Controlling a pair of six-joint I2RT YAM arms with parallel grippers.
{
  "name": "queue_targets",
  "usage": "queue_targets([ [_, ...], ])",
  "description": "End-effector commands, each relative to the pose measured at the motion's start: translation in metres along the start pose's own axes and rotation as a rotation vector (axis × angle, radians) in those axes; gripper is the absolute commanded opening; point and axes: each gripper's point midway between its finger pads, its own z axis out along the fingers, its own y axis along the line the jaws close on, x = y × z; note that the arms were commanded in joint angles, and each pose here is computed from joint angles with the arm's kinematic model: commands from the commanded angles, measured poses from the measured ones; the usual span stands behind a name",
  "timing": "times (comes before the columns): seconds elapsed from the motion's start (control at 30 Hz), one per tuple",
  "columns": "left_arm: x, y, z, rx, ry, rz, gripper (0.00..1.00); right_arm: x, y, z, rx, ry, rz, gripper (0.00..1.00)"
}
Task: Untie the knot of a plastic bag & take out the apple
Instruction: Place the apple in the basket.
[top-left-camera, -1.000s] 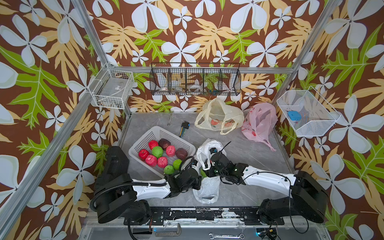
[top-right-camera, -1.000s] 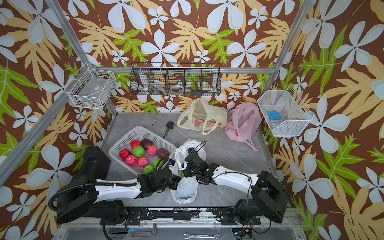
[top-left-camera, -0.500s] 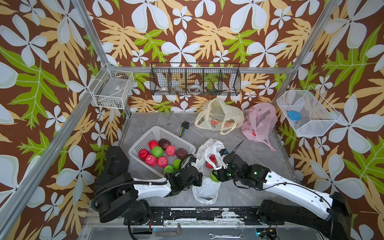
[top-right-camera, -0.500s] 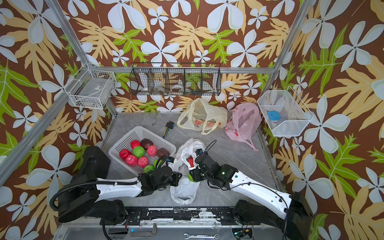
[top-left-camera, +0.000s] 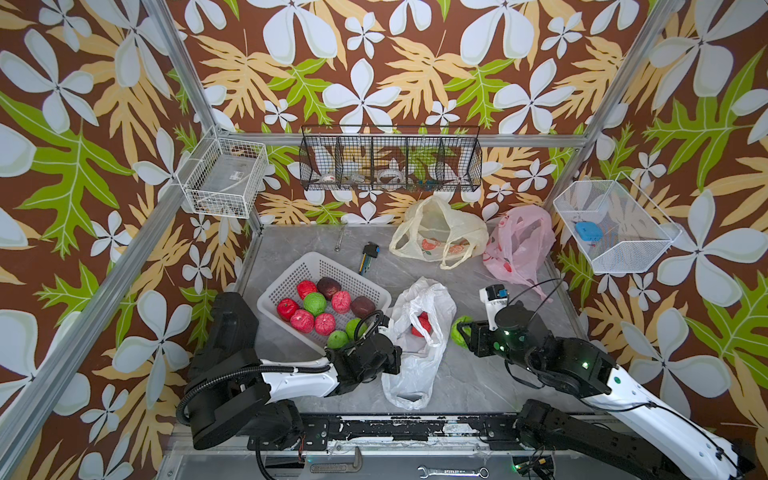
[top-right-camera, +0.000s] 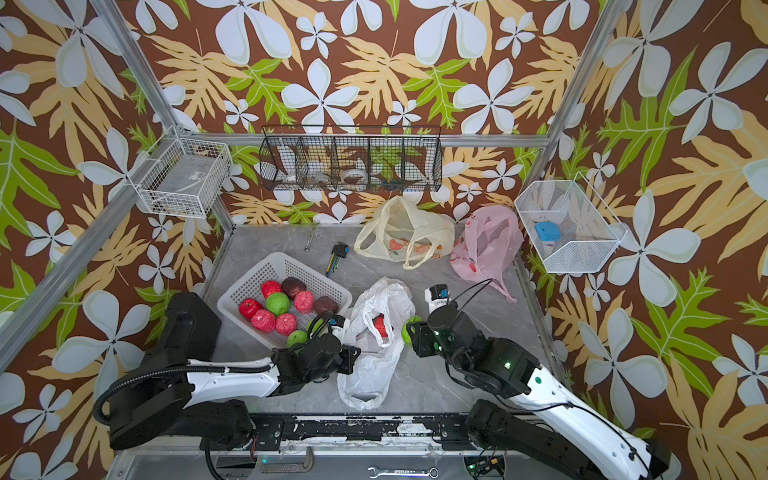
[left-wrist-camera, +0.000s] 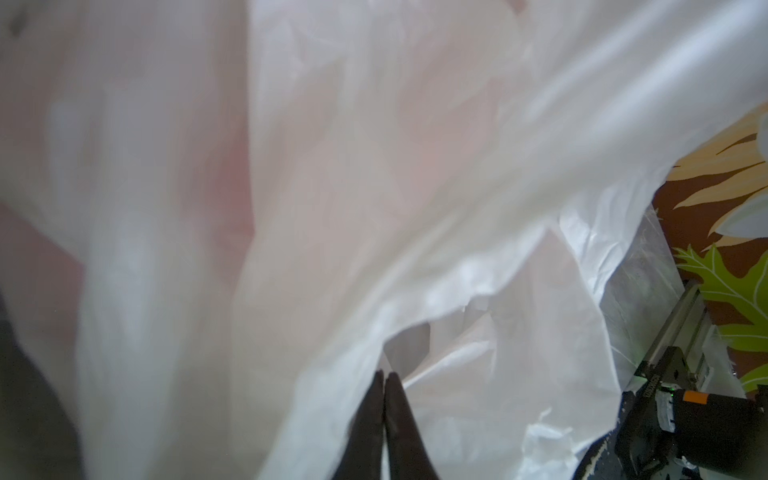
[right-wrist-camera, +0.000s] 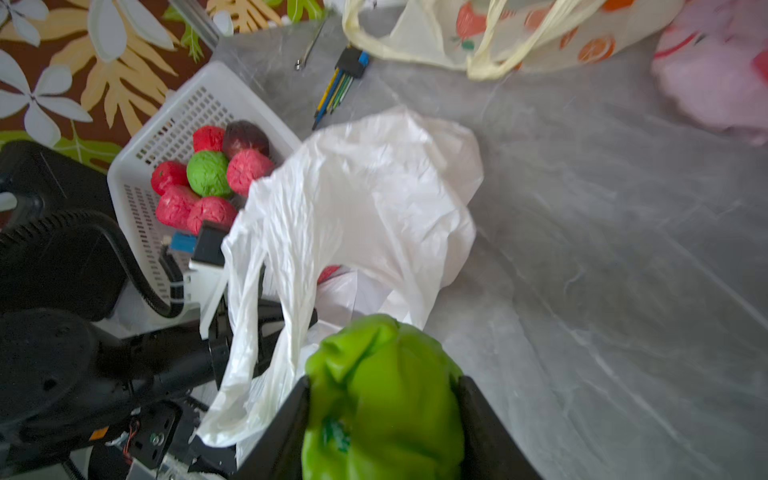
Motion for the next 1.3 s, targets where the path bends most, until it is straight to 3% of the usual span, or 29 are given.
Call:
queue_targets([
  [0.0, -0.003, -0.001, -0.003, 0.015, -0.019, 0.008, 0.0, -0.046, 0.0, -0.006, 0.085, -0.132, -0.071, 0.43],
  [0.17, -0.001, 0.003, -0.011, 0.028, -0.032, 0.011, 0.0, -0.089, 0.053, 0.029, 0.033, -0.133, -0.198, 0.43],
  [0.37, 0.008, 0.012, -0.025, 0.077, -0.061, 0.015, 0.0, -0.099, 0.129, 0.117, -0.098, -0.013, -0.314, 0.43],
  [0.57, 0.016, 0.015, -0.039, 0.147, -0.087, 0.057, 0.0, -0.073, 0.179, 0.21, -0.201, 0.126, -0.373, 0.44],
  [0.8, 0.021, 0.022, -0.043, 0.149, -0.094, 0.056, 0.0, -0.012, 0.177, 0.282, -0.191, 0.287, -0.454, 0.47],
  [0.97, 0.02, 0.021, -0.043, 0.177, -0.118, 0.023, 0.0, 0.012, 0.167, 0.304, -0.162, 0.351, -0.502, 0.65],
  [1.1, 0.022, 0.017, -0.039, 0.181, -0.095, 0.038, 0.0, -0.006, 0.174, 0.293, -0.169, 0.295, -0.499, 0.72],
  [1.27, 0.024, 0.011, -0.033, 0.2, -0.076, 0.041, 0.0, -0.034, 0.175, 0.272, -0.151, 0.222, -0.497, 0.75],
])
